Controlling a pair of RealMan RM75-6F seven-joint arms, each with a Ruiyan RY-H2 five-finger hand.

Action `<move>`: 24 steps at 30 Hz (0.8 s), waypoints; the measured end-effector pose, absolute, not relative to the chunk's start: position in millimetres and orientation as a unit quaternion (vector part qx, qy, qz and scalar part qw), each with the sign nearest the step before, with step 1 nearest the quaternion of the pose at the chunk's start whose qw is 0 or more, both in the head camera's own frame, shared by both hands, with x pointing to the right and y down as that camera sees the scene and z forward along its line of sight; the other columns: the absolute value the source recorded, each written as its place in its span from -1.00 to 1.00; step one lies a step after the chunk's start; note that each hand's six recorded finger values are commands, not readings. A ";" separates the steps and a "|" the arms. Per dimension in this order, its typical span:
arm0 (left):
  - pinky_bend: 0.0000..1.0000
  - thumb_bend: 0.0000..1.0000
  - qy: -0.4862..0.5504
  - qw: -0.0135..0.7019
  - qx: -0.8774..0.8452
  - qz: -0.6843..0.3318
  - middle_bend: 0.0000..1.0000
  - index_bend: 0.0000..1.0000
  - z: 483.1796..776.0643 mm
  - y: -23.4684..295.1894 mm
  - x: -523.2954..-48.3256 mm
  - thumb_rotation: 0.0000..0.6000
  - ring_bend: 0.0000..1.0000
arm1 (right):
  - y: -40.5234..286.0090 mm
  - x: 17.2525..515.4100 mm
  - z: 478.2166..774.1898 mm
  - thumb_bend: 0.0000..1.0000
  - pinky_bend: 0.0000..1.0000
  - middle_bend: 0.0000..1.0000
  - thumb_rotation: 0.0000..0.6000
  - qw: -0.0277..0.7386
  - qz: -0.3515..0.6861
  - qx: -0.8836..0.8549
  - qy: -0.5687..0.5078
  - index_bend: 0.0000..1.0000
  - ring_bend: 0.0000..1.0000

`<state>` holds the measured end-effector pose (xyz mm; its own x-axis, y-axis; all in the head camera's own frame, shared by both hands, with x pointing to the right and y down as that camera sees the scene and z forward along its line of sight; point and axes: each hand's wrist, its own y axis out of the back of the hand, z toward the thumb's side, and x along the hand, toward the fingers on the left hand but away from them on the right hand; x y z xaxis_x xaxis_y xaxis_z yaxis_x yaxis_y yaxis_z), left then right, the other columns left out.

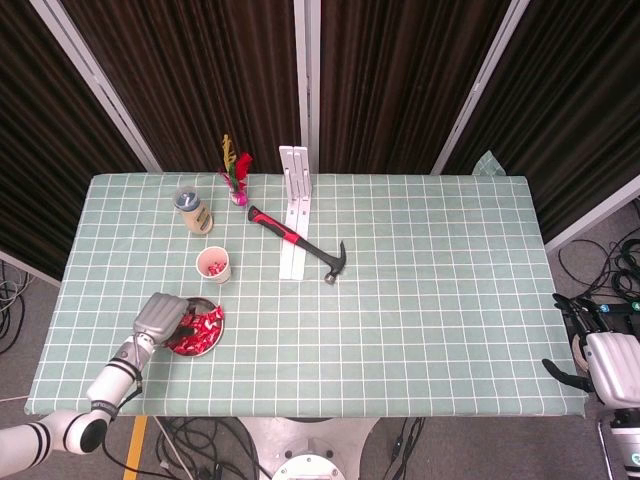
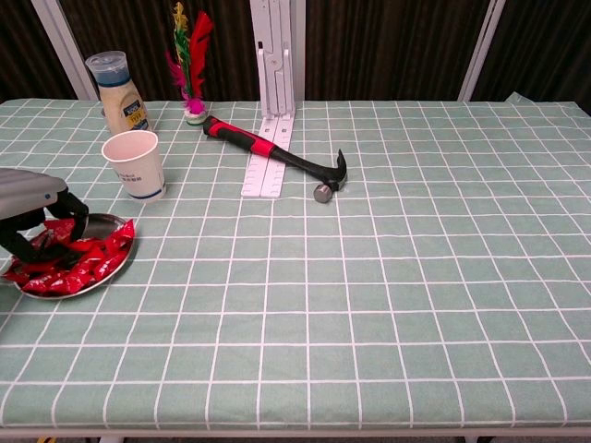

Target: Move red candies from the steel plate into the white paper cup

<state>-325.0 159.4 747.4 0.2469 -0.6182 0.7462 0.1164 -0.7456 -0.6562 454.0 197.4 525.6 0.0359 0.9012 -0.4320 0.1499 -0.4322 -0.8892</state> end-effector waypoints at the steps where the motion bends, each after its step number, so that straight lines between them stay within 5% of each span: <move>1: 1.00 -0.03 0.175 0.310 -0.728 -0.586 0.55 0.38 746.0 159.0 -323.4 1.00 0.96 | 197.4 454.2 525.5 -0.81 -0.12 -0.56 1.00 0.336 0.558 -0.636 -0.414 -0.76 -0.75; 7: 1.00 -0.03 0.210 0.293 -0.744 -0.562 0.55 0.38 728.6 148.8 -316.4 1.00 0.96 | 197.2 455.8 525.0 -0.81 -0.12 -0.55 1.00 0.336 0.557 -0.636 -0.415 -0.76 -0.75; 17: 1.00 -0.03 0.283 0.320 -0.744 -0.513 0.53 0.37 683.9 82.4 -300.0 1.00 0.96 | 197.8 458.0 526.2 -0.81 -0.11 -0.55 1.00 0.334 0.557 -0.636 -0.417 -0.76 -0.75; 24: 1.00 -0.03 0.300 0.327 -0.736 -0.511 0.43 0.32 690.3 46.1 -289.5 1.00 0.96 | 198.5 462.3 525.1 -0.81 -0.11 -0.55 1.00 0.332 0.561 -0.631 -0.421 -0.76 -0.75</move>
<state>-289.5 46.1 690.3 0.2985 -0.7761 0.5555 -0.1073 -0.6056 -0.7885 462.3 198.5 525.1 0.0161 0.9033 -0.4287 0.1589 -0.4256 -0.8908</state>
